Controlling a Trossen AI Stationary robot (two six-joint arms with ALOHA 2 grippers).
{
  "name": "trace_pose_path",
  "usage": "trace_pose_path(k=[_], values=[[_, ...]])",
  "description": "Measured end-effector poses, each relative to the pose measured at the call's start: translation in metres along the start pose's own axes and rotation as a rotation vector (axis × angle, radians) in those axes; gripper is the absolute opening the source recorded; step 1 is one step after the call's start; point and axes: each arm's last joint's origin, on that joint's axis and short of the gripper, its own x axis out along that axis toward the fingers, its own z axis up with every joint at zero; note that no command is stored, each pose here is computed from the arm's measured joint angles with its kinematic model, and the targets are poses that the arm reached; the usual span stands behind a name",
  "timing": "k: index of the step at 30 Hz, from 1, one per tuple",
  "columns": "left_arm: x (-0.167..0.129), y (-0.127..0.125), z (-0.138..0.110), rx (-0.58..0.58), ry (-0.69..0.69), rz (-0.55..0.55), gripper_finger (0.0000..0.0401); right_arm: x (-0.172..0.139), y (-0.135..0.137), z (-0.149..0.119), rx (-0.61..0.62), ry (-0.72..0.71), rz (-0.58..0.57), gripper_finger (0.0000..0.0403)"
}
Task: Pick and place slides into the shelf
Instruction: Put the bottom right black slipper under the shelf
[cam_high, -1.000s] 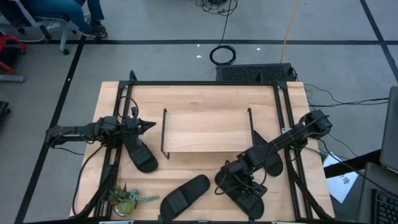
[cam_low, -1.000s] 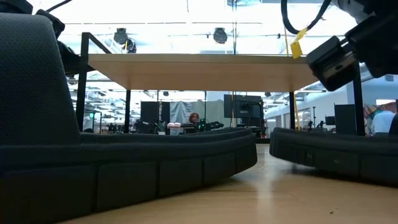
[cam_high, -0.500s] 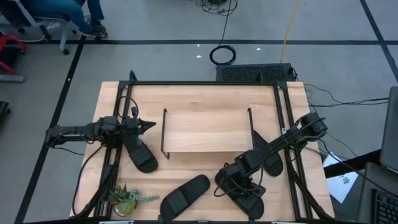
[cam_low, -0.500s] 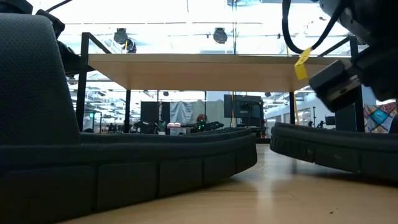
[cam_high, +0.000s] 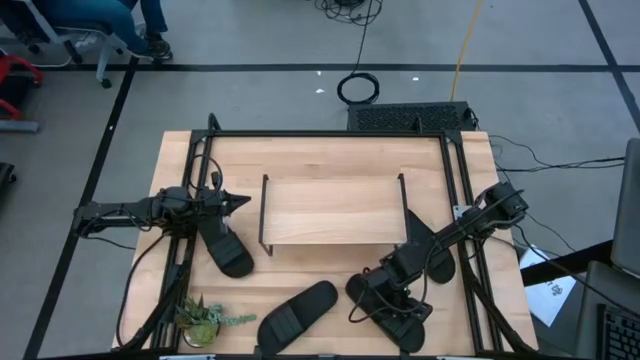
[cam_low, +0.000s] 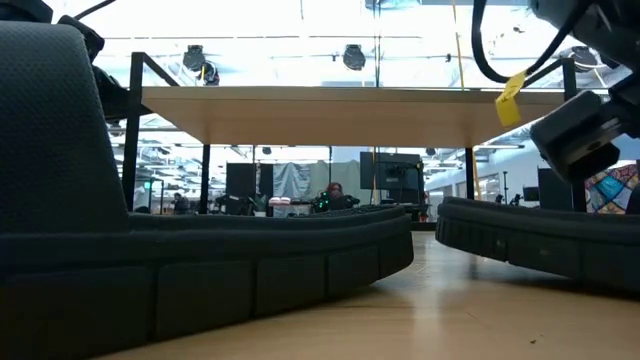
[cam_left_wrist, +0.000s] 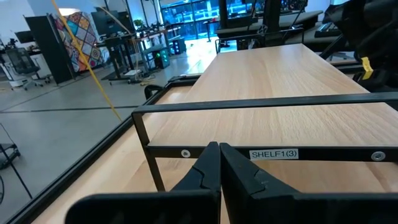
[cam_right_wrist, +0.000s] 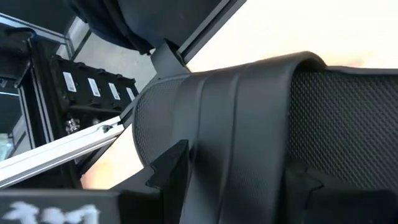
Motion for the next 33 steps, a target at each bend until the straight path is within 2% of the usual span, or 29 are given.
trace_pose_path(k=[12, 16, 20, 21, 26, 33], values=[[0.000, 0.000, 0.000, 0.003, 0.000, 0.000, 0.0001, 0.007, -0.002, 0.001, 0.007, -0.064, -0.024, 0.0159], [0.000, 0.000, 0.000, 0.006, 0.000, 0.001, 0.0001, 0.007, -0.002, 0.003, 0.001, -0.083, -0.026, 0.0116], [0.000, 0.000, 0.000, 0.002, 0.000, 0.001, 0.0001, 0.011, 0.003, 0.008, -0.061, -0.109, -0.025, 0.0027], [0.000, 0.000, 0.000, 0.002, 0.000, 0.001, 0.0001, 0.011, 0.004, 0.009, -0.074, -0.112, -0.023, 0.0016], [0.000, 0.000, 0.000, 0.000, 0.000, 0.001, 0.0001, 0.004, 0.012, 0.012, -0.047, -0.137, -0.075, 0.0009], [0.000, 0.000, 0.000, -0.001, 0.000, 0.001, 0.0001, -0.028, 0.035, 0.023, -0.027, -0.280, -0.196, 0.0006]])
